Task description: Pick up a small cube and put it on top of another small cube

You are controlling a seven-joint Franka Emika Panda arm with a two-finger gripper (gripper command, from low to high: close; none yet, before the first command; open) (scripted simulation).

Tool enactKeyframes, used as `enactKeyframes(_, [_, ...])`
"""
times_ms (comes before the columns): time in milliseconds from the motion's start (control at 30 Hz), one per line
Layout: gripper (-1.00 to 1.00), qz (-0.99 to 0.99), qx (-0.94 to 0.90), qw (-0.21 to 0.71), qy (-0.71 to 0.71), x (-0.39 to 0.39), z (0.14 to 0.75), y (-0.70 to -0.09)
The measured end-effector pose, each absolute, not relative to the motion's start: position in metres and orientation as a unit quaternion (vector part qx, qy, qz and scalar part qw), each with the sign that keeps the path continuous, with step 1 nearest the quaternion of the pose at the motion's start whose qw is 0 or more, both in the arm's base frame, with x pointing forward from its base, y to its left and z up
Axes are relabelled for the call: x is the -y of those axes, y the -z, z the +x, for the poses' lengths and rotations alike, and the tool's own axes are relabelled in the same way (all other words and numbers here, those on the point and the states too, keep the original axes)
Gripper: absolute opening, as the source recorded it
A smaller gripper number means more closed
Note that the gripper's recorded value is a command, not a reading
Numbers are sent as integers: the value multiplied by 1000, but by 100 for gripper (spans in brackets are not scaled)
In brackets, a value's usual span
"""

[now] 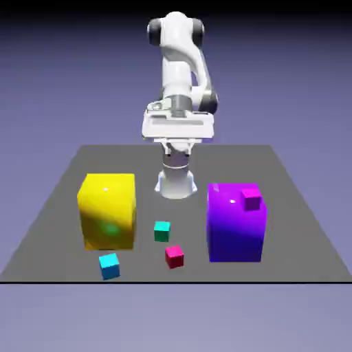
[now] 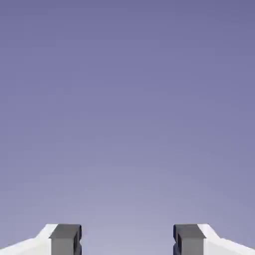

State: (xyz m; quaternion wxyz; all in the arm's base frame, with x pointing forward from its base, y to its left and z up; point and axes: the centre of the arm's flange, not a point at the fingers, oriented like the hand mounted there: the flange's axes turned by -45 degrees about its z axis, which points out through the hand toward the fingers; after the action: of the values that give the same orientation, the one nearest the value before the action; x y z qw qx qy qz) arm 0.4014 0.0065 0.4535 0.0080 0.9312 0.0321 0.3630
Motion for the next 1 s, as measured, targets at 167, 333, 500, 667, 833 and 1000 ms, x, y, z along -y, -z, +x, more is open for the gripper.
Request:
enactKeyframes(167, [0,965,-57,16,-257,-14,449,-428])
enactKeyframes(333, [0,986,-80,24,-147,-21,490,-395])
enactKeyframes(500, [0,994,-101,34,-36,-27,525,-355])
enactKeyframes(667, [0,989,-119,44,76,-31,553,-310])
enactKeyframes(833, [0,972,-133,54,186,-35,572,-261])
enactKeyframes(1000, [0,943,-143,64,294,-36,583,-211])
